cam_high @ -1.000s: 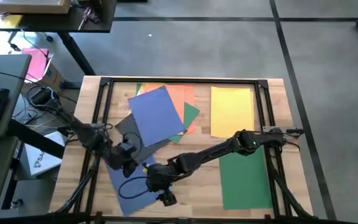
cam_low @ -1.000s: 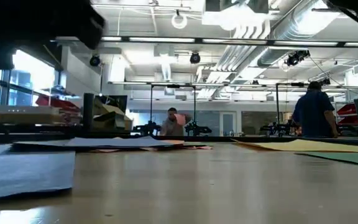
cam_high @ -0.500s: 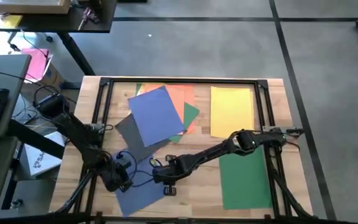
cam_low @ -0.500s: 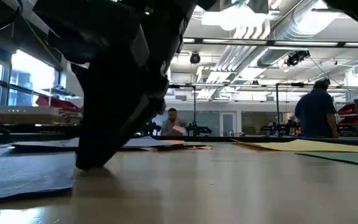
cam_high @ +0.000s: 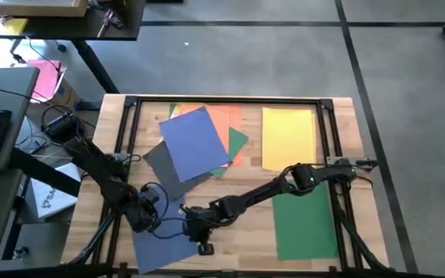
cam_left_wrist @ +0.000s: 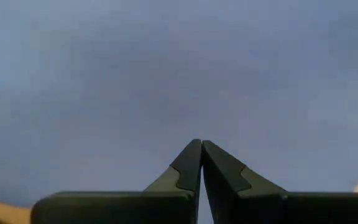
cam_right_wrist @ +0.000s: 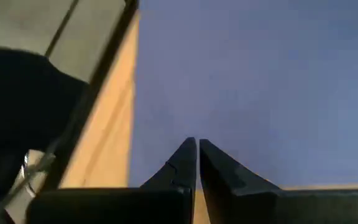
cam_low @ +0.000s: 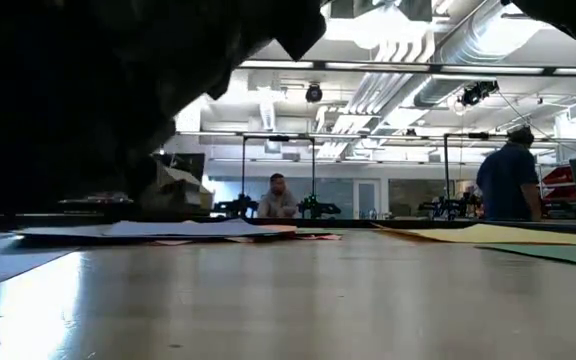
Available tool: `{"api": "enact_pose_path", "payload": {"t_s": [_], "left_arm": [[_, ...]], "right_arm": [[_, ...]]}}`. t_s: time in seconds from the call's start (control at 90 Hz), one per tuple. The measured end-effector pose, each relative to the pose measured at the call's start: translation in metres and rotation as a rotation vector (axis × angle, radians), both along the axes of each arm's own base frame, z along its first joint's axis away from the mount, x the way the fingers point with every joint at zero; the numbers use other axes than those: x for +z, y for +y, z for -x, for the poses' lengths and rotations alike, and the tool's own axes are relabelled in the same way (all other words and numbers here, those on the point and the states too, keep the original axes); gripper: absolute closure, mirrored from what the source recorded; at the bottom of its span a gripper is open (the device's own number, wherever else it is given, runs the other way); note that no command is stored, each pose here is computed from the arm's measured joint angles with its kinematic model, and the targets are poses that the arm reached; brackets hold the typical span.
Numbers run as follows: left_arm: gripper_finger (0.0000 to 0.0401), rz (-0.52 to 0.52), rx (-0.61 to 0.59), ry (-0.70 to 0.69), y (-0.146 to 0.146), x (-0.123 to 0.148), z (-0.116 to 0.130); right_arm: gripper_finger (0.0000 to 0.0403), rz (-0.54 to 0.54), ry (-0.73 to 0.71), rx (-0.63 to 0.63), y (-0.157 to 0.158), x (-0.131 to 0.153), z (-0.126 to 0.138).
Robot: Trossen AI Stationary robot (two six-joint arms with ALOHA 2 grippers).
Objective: Organize paper
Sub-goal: Put the violet paper into the bottom left of the table
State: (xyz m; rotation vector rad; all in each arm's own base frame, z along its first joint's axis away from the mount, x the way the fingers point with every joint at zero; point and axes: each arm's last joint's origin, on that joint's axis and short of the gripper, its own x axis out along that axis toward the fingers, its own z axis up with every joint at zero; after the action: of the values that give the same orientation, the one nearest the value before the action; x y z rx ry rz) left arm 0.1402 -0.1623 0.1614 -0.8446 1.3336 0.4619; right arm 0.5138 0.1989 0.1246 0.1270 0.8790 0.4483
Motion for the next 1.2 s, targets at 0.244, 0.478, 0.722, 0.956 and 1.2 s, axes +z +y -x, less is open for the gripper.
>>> {"api": "enact_pose_path", "payload": {"t_s": [0.244,0.478,0.722,0.956,1.2], "left_arm": [[0.0401,-0.111,0.008,0.046,-0.006,-0.026,-0.005],[0.0401,-0.165,-0.258,-0.019,-0.018,-0.041,-0.018],[0.0401,-0.312,-0.319,0.084,-0.001,-0.033,-0.015],[0.0401,-0.419,-0.347,0.158,0.013,-0.032,-0.011],[0.0401,-0.395,-0.281,0.129,0.006,-0.032,-0.008]], "right_arm": [[0.0403,0.216,0.062,-0.129,0.001,0.009,0.011],[0.0403,0.371,0.157,-0.124,0.014,0.011,0.033],[0.0403,0.500,0.114,-0.163,0.029,0.034,0.049],[0.0403,0.582,0.119,-0.181,0.037,0.057,0.068],[0.0403,0.742,0.177,-0.256,0.042,0.077,0.099]]}}
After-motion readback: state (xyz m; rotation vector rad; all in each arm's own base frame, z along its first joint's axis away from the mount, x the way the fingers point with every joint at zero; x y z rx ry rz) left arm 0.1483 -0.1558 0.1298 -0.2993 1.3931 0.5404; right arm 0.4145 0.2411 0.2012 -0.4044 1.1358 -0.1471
